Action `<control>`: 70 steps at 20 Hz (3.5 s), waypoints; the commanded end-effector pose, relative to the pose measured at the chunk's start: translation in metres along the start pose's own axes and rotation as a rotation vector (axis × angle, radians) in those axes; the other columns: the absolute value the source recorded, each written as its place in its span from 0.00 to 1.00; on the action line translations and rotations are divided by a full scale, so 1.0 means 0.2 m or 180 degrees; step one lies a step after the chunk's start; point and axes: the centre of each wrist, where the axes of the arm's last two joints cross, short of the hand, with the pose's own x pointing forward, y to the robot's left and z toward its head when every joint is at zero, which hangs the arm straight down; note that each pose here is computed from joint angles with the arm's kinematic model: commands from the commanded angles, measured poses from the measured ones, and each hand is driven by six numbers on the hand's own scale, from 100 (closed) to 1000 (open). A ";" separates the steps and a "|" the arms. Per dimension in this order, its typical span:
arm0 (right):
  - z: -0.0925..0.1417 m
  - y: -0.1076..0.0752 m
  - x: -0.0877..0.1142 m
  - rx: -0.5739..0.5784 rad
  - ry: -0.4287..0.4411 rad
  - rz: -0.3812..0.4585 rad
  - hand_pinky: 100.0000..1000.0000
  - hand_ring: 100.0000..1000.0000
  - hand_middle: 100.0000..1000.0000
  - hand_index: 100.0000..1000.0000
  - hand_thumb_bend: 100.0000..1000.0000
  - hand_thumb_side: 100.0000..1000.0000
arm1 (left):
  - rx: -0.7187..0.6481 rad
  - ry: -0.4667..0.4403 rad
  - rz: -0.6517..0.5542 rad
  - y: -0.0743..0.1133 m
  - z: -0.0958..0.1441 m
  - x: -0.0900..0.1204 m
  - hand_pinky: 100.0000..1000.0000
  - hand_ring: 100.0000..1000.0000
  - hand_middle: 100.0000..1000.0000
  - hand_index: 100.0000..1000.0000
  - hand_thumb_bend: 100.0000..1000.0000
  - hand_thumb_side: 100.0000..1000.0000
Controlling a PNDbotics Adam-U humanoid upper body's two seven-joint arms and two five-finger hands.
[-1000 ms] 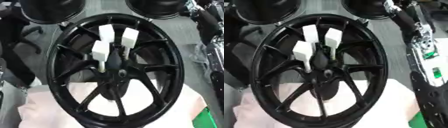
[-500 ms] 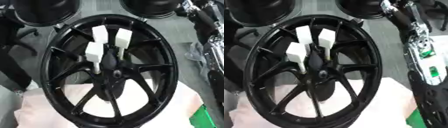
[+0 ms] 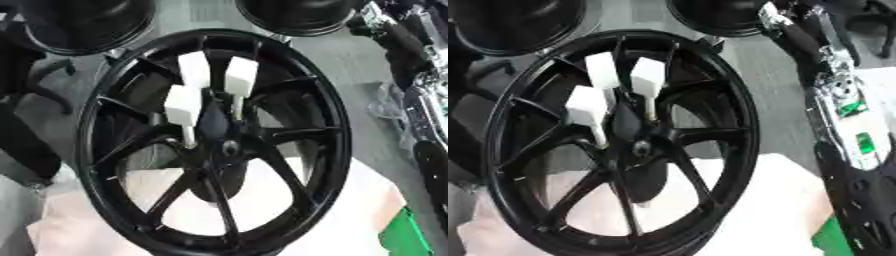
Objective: Pull the pin out of the wheel hub.
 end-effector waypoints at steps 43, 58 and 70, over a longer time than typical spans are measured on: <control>0.00 -0.04 0.01 0.0076 0.0006 0.0212 0.73 0.62 0.64 0.72 0.16 0.35 | -0.3232 0.0614 -0.1416 -0.22 -0.13 0.29 0.76 0.71 0.69 0.77 0.45 0.35; -0.01 -0.02 0.01 0.0104 -0.0009 0.0170 0.73 0.62 0.64 0.72 0.17 0.35 | -0.3226 0.0926 -0.1354 -0.32 -0.25 0.14 0.71 0.64 0.64 0.73 0.36 0.17; -0.01 -0.01 0.02 0.0113 -0.0025 0.0159 0.73 0.62 0.64 0.72 0.17 0.35 | -0.3276 0.1078 -0.1309 -0.35 -0.29 0.03 0.71 0.63 0.63 0.71 0.35 0.16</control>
